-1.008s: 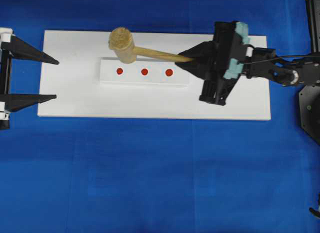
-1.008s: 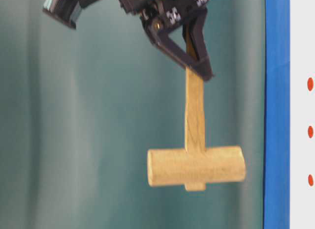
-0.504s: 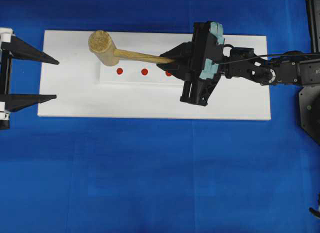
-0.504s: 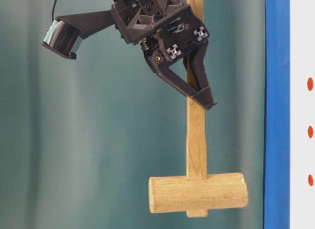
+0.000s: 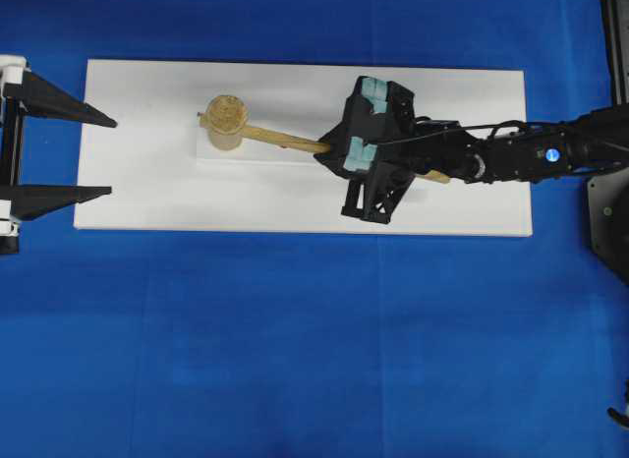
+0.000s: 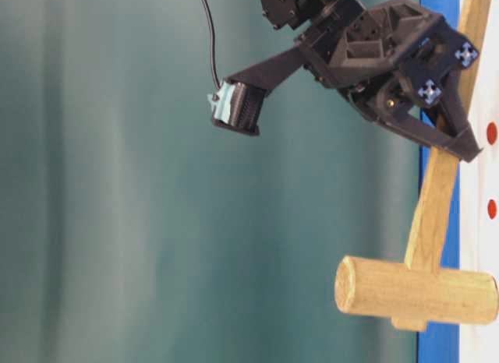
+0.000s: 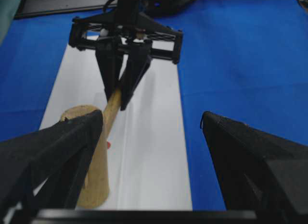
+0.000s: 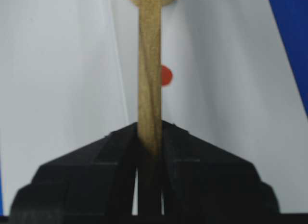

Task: Hit the mark with a hammer.
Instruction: 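Swing the mallet head down onto the red dots with the right gripper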

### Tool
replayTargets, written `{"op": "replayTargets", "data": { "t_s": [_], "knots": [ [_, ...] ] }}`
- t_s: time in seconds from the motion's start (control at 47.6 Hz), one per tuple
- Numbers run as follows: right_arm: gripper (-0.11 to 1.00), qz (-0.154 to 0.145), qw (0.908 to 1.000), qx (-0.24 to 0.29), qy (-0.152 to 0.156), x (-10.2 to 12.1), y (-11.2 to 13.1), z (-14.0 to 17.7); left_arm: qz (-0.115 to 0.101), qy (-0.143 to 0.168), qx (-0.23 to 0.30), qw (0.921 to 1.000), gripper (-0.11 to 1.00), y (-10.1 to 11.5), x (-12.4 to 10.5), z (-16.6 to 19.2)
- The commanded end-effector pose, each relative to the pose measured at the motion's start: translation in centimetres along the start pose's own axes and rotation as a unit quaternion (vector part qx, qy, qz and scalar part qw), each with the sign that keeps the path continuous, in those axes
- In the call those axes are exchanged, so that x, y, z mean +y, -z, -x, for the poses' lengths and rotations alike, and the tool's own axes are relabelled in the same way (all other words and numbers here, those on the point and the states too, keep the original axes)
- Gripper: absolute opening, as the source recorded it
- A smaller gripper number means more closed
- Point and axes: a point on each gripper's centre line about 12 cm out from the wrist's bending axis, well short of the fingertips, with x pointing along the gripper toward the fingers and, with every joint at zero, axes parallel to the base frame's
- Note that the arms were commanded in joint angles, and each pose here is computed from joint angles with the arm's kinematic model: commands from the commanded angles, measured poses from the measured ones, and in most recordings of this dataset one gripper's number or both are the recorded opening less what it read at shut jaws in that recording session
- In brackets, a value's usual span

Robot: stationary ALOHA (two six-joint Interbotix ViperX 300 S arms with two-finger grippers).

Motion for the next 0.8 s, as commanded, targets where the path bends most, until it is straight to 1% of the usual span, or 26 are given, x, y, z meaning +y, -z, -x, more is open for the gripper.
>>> {"op": "replayTargets", "data": {
  "t_s": [0.0, 0.168, 0.294, 0.42, 0.546, 0.777],
  "knots": [
    [0.03, -0.009, 0.9994, -0.034, 0.008, -0.4, -1.7, 1.4, 0.003, -0.001, -0.005, 1.0, 0.81, -0.4, 0.0, -0.1],
    [0.03, -0.01, 0.9972, -0.073, 0.008, -0.7, -3.8, 3.5, 0.003, -0.001, -0.005, 1.0, 0.81, -0.4, 0.0, -0.1],
    [0.03, -0.001, 0.9938, -0.111, -0.004, -0.5, -5.4, 6.0, 0.003, -0.001, -0.005, 1.0, 0.81, -0.4, 0.0, -0.1],
    [0.03, 0.002, 0.9899, -0.141, -0.014, -0.6, -6.2, 8.6, 0.003, -0.001, -0.006, 1.0, 0.81, -0.4, 0.0, 0.0],
    [0.03, 0.001, 0.988, -0.153, -0.018, -0.9, -5.6, 10.4, 0.003, 0.0, -0.006, 1.0, 0.81, -0.4, 0.0, 0.0],
    [0.03, -0.008, 0.9857, -0.168, -0.007, -1.9, -4.7, 12.1, 0.004, 0.0, -0.005, 1.0, 0.81, -0.3, 0.0, 0.0]
  ]
}}
